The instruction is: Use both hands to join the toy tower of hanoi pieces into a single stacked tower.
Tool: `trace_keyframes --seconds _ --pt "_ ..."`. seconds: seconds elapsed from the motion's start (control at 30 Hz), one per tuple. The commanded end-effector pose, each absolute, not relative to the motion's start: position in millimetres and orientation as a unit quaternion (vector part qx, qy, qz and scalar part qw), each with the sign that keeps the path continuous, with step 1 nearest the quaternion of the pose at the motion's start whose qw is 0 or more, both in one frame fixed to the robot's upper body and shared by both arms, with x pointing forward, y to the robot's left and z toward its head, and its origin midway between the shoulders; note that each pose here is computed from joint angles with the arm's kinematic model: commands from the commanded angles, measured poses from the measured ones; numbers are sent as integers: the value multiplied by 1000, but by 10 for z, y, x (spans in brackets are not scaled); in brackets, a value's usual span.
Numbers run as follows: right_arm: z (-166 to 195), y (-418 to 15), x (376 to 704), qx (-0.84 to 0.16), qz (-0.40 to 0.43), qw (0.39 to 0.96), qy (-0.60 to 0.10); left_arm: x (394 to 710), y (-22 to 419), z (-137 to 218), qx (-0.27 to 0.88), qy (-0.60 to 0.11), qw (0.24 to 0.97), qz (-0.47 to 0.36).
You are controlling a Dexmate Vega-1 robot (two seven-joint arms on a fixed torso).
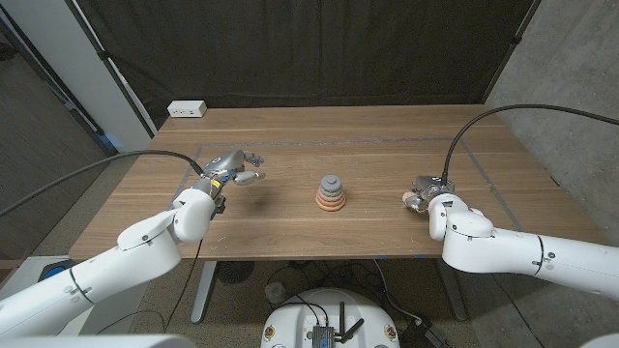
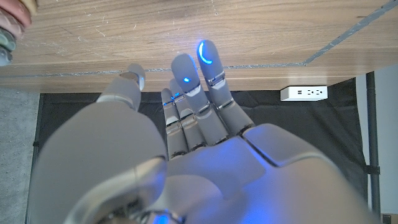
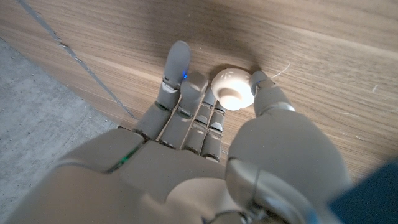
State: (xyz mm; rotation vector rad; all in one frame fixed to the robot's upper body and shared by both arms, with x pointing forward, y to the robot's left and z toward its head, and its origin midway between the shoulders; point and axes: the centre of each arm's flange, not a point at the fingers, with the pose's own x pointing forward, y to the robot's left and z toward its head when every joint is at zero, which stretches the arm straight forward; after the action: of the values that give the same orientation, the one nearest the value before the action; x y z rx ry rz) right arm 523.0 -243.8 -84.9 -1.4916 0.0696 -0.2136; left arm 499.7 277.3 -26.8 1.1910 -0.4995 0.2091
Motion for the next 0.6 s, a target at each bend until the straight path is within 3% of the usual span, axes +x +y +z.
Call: trace_keyframes --seconds 0.03,0.6 --pt "-859 -2422 5223 -675 -108 730 17 4965 2778 -285 556 -231 793 98" --pt "-746 -2404 5126 -679 -124 724 3 4964 2746 -263 558 -234 790 99"
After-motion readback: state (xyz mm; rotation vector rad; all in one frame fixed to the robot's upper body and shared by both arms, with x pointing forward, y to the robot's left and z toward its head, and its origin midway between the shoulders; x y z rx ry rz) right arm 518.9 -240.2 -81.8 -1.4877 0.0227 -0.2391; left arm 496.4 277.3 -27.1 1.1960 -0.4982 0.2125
